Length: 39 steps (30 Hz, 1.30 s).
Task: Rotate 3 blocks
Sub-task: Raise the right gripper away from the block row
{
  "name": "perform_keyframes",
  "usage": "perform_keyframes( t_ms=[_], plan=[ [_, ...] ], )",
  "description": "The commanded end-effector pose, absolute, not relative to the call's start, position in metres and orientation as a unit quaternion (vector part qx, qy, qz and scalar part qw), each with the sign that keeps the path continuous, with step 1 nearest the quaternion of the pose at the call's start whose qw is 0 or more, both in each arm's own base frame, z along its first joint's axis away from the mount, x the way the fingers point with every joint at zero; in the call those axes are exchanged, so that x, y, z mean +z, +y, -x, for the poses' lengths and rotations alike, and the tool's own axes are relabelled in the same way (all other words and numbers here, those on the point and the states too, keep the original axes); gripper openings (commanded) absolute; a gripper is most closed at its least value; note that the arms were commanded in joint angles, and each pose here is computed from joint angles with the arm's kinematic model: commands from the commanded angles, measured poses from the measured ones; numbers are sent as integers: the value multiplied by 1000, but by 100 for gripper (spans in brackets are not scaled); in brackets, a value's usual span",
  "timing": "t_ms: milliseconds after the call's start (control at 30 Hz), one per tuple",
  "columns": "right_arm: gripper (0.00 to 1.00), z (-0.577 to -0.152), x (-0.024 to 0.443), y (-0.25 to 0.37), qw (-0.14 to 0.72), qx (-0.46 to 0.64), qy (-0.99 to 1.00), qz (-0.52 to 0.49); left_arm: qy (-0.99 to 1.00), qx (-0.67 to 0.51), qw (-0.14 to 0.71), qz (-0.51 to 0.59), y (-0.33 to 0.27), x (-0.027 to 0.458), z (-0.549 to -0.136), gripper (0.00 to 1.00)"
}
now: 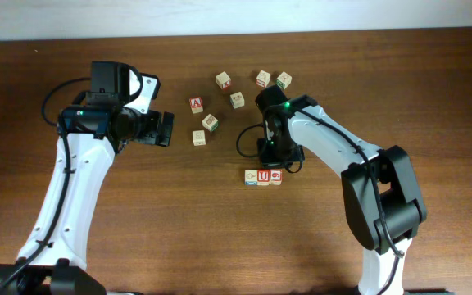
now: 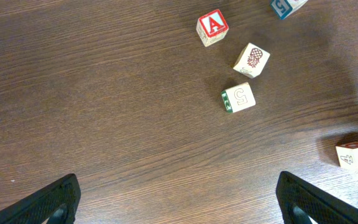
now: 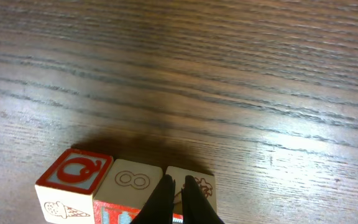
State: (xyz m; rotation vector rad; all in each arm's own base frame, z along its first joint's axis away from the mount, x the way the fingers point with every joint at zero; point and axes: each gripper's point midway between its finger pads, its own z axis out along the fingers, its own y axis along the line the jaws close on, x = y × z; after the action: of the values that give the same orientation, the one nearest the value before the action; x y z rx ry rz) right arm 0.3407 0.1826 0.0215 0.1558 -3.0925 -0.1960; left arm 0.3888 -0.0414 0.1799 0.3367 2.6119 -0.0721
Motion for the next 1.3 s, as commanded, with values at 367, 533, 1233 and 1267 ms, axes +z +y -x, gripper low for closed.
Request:
perform_keyframes(
  t_ms=[367, 533, 1233, 1267],
  plan=[
    [5, -347, 34, 189, 11, -88, -993, -82, 957, -31, 256, -132, -45, 184, -392, 99],
    [18, -386, 144, 168, -69, -111, -990, -50, 957, -31, 256, -132, -45, 184, -392, 99],
    [28, -326, 54, 120, 13, -207, -978, 3, 941, -256, 201, -89, -142, 165, -385, 99],
    [28, -328, 52, 120, 11, -207, -978, 3, 947, -259, 174, -73, -152, 151, -382, 89]
  ],
)
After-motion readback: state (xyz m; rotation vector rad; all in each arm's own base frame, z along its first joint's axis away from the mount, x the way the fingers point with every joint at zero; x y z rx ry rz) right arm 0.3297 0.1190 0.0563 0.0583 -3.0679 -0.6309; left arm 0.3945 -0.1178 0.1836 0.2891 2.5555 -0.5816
